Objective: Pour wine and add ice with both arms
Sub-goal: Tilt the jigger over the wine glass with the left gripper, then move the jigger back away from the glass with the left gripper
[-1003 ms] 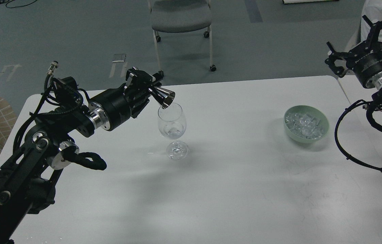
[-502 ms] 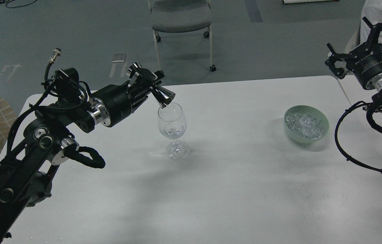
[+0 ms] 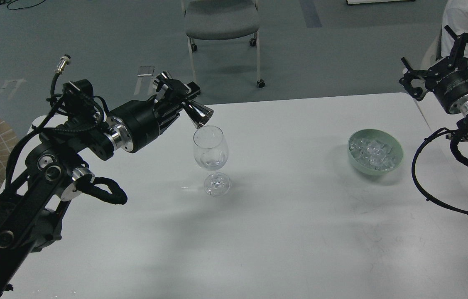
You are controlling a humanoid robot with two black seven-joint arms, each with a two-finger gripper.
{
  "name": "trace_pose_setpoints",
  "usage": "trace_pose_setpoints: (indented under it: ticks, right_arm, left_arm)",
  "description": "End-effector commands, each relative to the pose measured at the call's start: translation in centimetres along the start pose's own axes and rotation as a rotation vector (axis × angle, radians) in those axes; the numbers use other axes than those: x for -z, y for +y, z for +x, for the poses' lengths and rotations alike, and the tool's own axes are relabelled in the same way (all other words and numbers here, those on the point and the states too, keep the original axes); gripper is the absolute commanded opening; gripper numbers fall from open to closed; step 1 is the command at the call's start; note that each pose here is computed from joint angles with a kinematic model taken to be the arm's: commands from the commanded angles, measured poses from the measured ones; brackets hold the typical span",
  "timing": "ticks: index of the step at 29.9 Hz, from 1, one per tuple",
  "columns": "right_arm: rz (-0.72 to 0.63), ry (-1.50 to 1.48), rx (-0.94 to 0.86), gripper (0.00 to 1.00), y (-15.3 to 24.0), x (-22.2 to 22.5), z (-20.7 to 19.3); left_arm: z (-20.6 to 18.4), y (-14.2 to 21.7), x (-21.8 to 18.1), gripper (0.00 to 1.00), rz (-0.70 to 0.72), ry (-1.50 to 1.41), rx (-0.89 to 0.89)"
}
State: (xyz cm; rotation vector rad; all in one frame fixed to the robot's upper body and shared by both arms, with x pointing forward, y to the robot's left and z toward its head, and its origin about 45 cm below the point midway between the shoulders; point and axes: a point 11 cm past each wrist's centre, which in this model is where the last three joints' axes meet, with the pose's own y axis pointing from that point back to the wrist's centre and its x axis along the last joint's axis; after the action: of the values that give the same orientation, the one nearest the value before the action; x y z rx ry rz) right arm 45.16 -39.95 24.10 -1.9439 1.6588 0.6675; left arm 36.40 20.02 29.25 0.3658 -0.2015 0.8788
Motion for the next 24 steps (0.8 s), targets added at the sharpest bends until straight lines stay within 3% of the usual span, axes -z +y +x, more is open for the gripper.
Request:
trace_pose_setpoints:
  ticks: [1,19,24]
  right_arm:
    - [0.001,0.001,-0.002,1.00,0.1,0.1,0.1]
    - [0.002,0.014,-0.007,1.00,0.2,0.5,0.3]
    - [0.001,0.015,-0.010,1.00,0.2,0.5,0.4]
  left_arm:
    - [0.2,0.2,0.4,0.09,-0.005,0.024,-0.022]
    - [1.8,2.0,1.9,0.09,-0.102,0.534,-0.109]
    - [3.2,2.3,3.3,0.10,-0.101,0.801,-0.162]
